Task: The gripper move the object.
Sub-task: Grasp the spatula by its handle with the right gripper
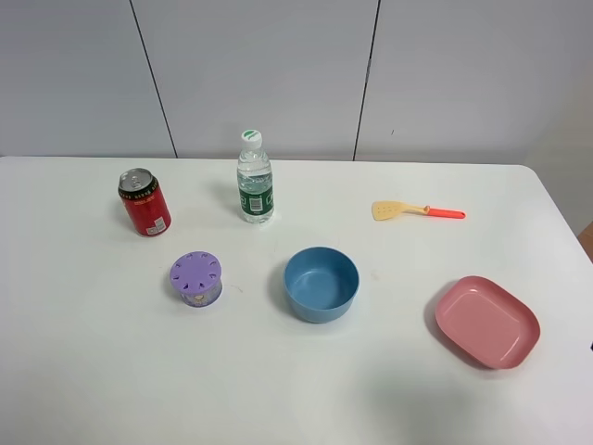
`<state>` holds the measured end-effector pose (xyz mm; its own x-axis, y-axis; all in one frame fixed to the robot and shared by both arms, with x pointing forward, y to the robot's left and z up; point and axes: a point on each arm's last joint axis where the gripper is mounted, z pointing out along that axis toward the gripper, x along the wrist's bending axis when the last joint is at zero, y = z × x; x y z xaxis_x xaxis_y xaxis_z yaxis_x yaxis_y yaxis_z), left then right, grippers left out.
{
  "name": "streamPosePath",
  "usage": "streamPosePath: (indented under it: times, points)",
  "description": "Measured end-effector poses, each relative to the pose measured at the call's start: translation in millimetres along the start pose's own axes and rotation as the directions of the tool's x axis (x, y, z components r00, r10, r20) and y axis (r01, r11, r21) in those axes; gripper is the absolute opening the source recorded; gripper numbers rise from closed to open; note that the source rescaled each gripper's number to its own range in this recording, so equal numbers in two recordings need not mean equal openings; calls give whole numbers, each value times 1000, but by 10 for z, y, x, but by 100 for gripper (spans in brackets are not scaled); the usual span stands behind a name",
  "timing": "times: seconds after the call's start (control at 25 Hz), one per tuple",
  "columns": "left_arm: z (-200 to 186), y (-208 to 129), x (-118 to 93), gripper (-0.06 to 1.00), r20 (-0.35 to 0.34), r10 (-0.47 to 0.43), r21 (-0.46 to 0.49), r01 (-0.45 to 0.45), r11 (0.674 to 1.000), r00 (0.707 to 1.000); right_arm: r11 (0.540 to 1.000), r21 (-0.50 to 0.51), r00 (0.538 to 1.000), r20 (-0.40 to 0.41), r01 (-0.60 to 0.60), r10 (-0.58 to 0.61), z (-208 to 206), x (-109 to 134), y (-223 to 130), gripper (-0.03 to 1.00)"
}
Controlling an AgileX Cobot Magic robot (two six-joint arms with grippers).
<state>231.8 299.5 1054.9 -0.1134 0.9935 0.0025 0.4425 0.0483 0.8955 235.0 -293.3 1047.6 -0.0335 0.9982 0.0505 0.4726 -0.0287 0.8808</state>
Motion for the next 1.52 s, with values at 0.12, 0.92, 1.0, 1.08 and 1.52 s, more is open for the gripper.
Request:
streamPosePath:
  times: [0.12, 0.92, 1.0, 1.08, 1.52]
  points:
    - [0, 0, 0, 100, 0, 0, 0, 0, 1000, 1000, 1000, 0, 1000, 0, 0, 0, 0, 0, 0, 100]
    - [0, 0, 0, 100, 0, 0, 0, 0, 1000, 1000, 1000, 0, 1000, 0, 0, 0, 0, 0, 0, 100]
    - [0, 0, 0, 100, 0, 0, 0, 0, 1000, 1000, 1000, 0, 1000, 0, 0, 0, 0, 0, 0, 100]
    - [0, 0, 0, 100, 0, 0, 0, 0, 1000, 1000, 1000, 0, 1000, 0, 0, 0, 0, 0, 0, 100]
    - [0, 0, 0, 100, 0, 0, 0, 0, 1000, 1000, 1000, 6, 1000, 0, 0, 0, 2, 0, 3, 100]
